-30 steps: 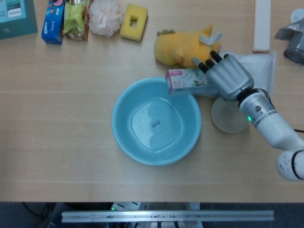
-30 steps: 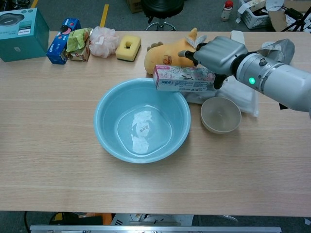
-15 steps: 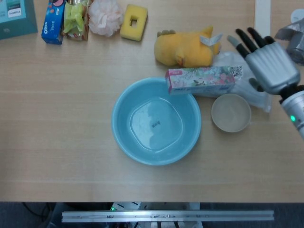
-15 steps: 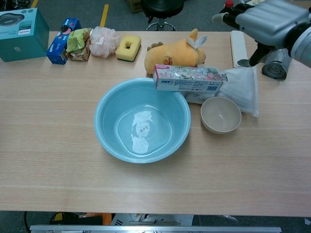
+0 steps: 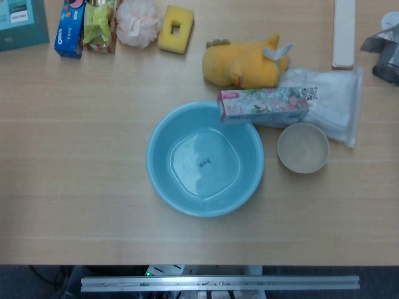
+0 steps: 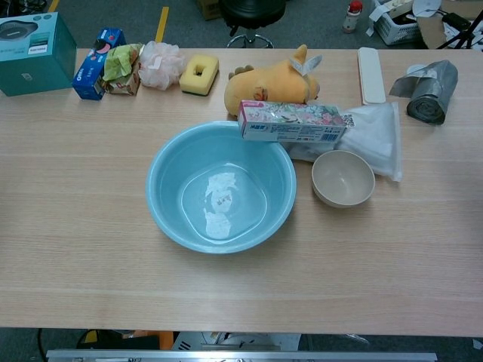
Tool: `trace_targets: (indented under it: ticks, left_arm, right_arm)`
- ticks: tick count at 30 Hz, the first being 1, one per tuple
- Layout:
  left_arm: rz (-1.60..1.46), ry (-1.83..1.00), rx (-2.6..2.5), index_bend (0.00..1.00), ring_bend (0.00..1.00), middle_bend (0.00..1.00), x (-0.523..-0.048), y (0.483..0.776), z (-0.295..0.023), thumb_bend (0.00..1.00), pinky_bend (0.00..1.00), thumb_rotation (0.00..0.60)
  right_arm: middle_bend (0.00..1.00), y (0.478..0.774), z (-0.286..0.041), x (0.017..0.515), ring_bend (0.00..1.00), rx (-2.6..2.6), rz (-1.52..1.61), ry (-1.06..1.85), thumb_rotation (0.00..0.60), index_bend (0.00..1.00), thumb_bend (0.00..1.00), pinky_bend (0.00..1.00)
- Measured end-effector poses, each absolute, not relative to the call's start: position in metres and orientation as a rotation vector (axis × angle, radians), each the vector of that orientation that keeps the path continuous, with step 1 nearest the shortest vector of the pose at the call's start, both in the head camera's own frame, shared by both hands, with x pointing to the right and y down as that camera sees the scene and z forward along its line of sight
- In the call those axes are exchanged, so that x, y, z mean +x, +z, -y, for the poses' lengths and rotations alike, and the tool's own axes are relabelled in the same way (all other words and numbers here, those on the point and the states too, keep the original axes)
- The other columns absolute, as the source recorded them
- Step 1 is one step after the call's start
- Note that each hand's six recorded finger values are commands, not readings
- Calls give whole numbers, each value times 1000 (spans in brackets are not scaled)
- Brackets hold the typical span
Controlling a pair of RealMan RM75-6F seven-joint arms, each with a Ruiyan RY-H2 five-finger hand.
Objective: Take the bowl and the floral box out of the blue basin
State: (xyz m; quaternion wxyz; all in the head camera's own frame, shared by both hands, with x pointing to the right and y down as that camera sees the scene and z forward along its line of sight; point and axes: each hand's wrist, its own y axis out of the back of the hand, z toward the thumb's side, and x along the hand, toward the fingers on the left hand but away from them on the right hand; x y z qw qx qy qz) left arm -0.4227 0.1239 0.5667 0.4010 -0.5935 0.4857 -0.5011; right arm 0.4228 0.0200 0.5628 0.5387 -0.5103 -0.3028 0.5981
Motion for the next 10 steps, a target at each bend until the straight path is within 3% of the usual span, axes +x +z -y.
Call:
trace_targets:
  ticks: [10]
  left_arm:
    - [-1225, -1293, -1503, 359, 187, 283, -420, 575, -120, 240, 164, 600]
  right_arm:
    - [243, 551, -64, 456, 169, -1184, 789, 1447, 600, 151, 209, 294]
